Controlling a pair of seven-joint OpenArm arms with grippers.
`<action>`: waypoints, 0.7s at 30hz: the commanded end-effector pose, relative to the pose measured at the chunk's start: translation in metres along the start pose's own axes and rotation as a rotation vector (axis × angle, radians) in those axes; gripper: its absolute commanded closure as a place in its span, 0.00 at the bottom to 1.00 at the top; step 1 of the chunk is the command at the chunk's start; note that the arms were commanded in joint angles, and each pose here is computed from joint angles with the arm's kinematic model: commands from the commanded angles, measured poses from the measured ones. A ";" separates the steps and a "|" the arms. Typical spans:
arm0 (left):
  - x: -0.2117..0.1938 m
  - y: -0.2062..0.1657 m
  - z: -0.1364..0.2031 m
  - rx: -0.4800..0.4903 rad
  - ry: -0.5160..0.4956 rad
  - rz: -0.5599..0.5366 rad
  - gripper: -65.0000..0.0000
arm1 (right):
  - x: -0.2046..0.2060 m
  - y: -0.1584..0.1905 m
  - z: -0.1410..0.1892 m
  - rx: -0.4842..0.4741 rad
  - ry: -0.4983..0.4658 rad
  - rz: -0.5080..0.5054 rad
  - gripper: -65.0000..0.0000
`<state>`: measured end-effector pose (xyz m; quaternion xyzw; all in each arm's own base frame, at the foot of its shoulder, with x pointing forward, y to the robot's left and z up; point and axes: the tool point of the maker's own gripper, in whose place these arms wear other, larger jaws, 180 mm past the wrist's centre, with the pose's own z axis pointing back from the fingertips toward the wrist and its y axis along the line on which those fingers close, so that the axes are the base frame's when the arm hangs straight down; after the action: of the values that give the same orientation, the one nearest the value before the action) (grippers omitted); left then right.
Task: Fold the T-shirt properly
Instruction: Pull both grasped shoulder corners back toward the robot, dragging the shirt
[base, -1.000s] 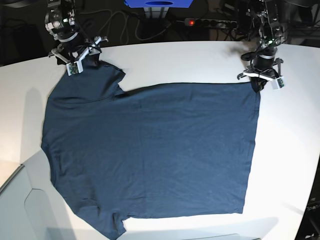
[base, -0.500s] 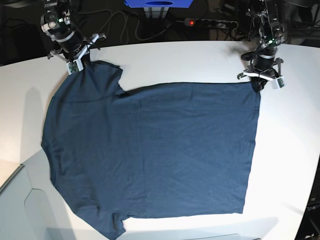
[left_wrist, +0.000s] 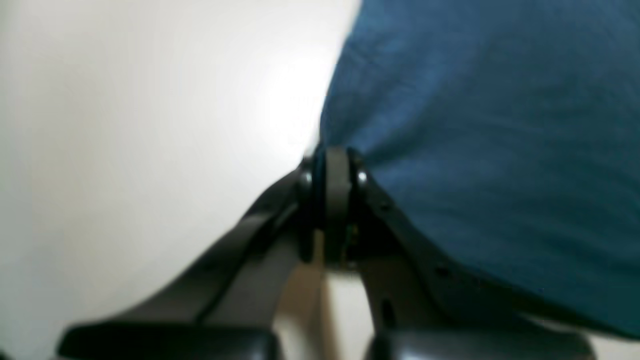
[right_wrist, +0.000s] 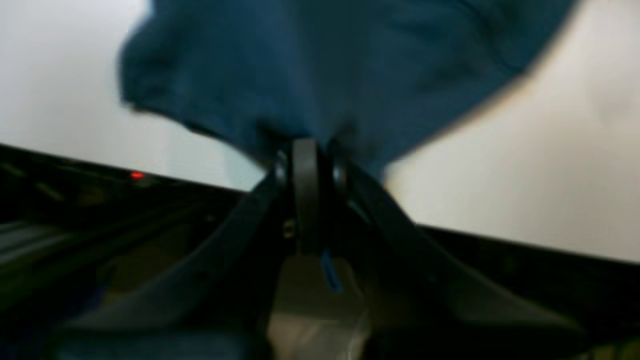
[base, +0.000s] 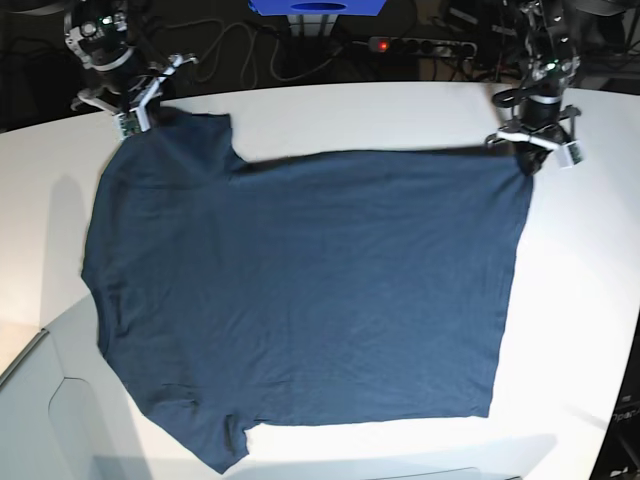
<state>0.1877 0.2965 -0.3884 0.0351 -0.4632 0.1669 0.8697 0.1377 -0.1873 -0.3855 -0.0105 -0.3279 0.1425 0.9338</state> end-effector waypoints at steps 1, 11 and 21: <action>0.003 0.004 0.005 0.004 -0.011 -0.011 1.00 | 0.004 -0.003 0.006 0.001 -0.024 0.012 1.00; -0.034 0.010 0.038 0.021 0.084 -0.015 1.00 | -0.019 0.007 0.019 0.092 0.034 0.083 1.00; -0.036 -0.002 0.069 0.004 0.095 -0.022 1.00 | -0.021 0.012 0.023 0.103 0.038 0.087 1.00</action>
<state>0.1133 0.2678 -0.3865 0.0308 -0.4090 0.1641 0.8971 0.1003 -0.1874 -0.3901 0.0150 -0.2862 0.1873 0.9395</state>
